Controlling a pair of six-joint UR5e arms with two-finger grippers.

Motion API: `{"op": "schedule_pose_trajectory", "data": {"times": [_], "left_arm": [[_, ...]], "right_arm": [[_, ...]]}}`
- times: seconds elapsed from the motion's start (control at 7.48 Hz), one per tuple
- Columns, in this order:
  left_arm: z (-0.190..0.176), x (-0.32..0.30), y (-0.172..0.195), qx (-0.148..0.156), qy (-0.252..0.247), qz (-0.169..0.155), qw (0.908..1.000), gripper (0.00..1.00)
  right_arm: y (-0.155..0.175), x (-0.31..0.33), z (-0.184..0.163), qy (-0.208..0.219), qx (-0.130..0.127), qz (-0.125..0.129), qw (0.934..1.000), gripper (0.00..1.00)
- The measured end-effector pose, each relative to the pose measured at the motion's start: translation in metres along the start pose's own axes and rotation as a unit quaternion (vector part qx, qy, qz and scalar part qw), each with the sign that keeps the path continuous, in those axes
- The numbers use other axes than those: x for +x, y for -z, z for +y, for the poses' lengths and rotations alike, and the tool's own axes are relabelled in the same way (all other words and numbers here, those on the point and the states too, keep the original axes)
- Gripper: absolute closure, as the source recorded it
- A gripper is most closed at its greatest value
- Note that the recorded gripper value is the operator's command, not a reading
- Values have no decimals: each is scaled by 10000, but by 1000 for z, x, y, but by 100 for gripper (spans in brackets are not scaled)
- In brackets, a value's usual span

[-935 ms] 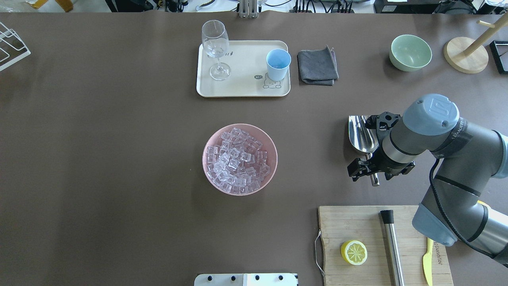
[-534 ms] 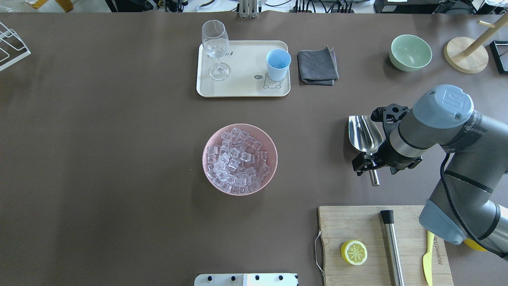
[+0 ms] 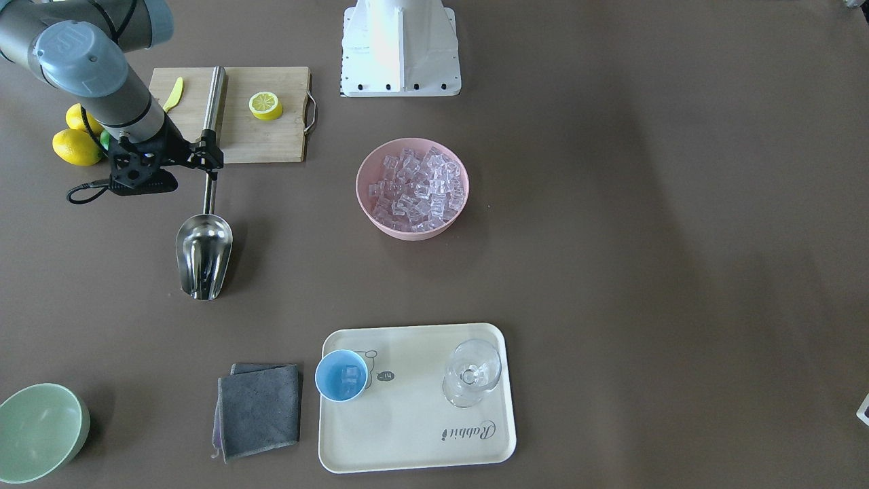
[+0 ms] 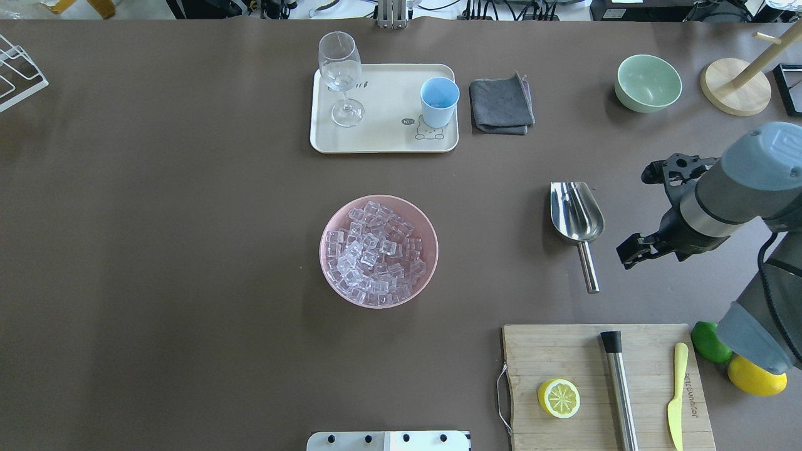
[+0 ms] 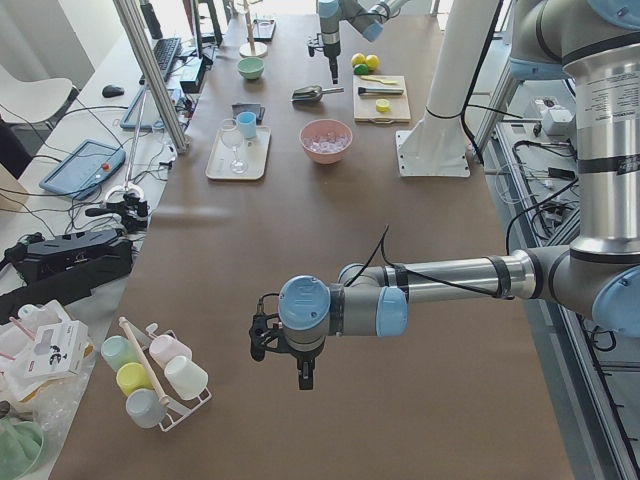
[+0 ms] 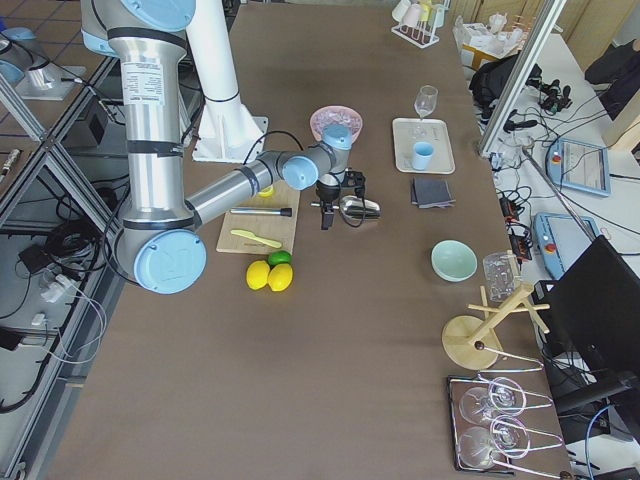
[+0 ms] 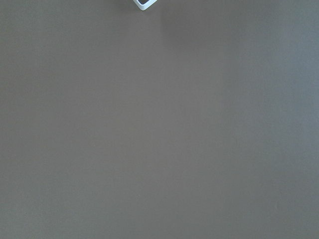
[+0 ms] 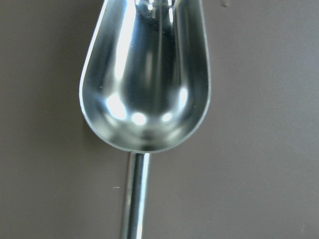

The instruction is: Put ice in cup with scoop

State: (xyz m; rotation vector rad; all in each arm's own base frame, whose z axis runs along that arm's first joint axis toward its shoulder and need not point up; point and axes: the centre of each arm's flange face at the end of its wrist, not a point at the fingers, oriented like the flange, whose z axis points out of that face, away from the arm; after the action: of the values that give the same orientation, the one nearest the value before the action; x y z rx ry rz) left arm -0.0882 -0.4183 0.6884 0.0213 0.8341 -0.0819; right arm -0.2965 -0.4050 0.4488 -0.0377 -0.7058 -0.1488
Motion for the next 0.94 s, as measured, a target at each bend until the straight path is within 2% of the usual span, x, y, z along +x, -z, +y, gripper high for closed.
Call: {"op": "schedule_pose_trajectory", "data": {"times": [0.27, 0.67, 0.94], "left_arm": [[0, -1, -1, -7, 4, -2, 10000, 1], [-1, -1, -1, -12, 4, 0, 10000, 1], [-1, -1, -2, -13, 4, 0, 10000, 1]], "right_arm": [[15, 76, 1, -194, 110, 220, 9995, 1], [53, 205, 14, 93, 330, 503, 9981, 1], [81, 301, 37, 197, 480, 354, 9980, 1]]}}
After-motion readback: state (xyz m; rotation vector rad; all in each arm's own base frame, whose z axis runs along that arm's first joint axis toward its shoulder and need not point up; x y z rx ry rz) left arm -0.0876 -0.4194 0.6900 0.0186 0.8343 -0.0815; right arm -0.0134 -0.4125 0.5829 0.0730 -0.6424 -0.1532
